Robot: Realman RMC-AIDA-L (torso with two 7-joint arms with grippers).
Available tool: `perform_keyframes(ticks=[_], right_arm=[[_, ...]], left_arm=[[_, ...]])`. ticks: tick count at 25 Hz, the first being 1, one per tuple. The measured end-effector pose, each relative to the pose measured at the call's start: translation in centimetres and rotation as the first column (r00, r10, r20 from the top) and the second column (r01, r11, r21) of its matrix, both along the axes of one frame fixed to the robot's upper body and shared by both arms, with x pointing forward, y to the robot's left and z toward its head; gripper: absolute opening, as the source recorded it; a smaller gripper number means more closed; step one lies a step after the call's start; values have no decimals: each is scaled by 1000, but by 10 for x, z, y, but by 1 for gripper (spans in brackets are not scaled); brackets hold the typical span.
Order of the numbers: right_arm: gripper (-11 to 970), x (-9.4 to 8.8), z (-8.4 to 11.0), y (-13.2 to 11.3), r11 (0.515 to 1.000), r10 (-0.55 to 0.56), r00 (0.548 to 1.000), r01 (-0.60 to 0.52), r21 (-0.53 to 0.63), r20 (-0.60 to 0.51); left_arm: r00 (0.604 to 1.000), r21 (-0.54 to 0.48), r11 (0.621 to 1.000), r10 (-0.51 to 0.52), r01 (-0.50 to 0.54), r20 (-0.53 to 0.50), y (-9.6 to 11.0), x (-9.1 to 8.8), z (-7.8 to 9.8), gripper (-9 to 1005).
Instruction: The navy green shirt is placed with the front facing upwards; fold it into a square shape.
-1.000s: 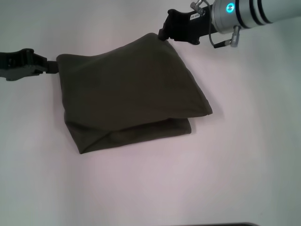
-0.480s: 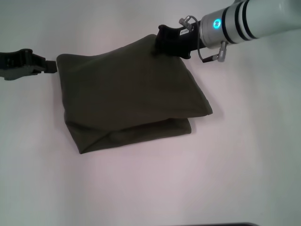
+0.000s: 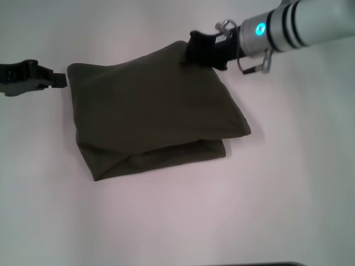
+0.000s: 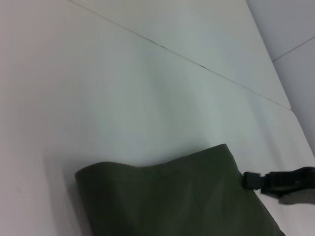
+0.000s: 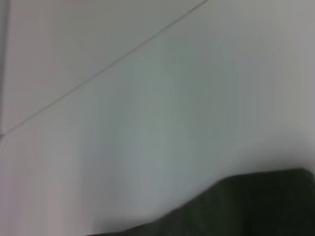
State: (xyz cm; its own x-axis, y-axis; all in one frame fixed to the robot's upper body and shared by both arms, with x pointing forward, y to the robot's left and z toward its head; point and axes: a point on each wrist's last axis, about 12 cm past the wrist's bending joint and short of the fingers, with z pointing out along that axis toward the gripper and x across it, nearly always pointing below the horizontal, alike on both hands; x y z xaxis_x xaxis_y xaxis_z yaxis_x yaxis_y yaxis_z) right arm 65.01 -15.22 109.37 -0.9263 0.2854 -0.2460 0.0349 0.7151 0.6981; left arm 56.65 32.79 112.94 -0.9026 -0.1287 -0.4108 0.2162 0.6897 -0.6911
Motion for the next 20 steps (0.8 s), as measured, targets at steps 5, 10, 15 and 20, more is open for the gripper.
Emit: perform_keyframes(ticks=[5,10,15,20], right_arm=[[2,4,28,-22,996,73,997,-73,56,4],[2,-11,22,-26,986,162,985,-158,61,-64],[2,-34,9,-16,961,275,953,-268,67,-131],[2,-44,7,-25,947,320,933,-309,88,-168]], left_arm=[[1000,-7,1000,4,-4,-7,0,-1,0,6],[1000,-10,1000,6,-6,-13,-1,0,0,6],[999,-16,1000,-16,16,-28,-1,-1,2,7],[993,-62,995,-89,84,-74,-3,-13,3,8]])
